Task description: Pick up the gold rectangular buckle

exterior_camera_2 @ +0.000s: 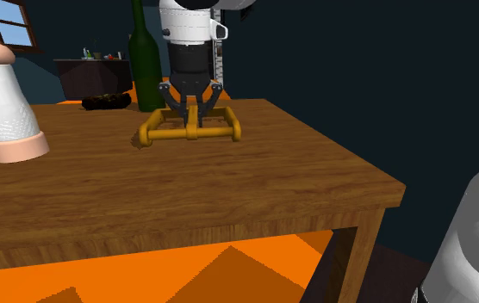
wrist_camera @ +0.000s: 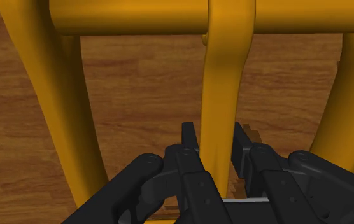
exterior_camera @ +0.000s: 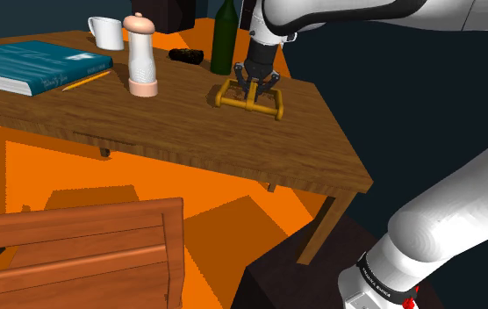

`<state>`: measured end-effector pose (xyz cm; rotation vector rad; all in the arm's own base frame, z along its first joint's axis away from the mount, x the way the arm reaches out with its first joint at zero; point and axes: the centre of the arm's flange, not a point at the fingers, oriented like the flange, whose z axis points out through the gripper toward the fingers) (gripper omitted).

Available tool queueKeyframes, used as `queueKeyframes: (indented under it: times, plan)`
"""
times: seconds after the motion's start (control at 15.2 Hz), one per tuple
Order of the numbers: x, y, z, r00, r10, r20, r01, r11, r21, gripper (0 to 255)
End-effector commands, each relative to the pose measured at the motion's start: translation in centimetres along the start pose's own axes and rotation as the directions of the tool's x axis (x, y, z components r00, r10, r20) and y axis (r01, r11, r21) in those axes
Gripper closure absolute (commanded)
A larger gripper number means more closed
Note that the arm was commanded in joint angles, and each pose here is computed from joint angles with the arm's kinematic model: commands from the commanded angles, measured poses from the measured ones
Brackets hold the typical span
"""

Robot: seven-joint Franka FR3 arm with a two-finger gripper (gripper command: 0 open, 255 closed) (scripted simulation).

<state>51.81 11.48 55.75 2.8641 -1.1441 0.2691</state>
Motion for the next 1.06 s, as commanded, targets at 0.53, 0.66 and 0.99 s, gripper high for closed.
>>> queueKeyframes:
  times: [0.53,0.66,0.99]
  plan:
    - [0.9,-0.1,-4.9,1.000,0.000,0.000,0.000,1.000,0.000,255]
    - [1.1,-0.1,-6.0,1.000,0.000,0.000,0.000,1.000,0.000,255]
    - [1.4,-0.1,-7.6,1.000,0.000,0.000,0.000,1.000,0.000,255]
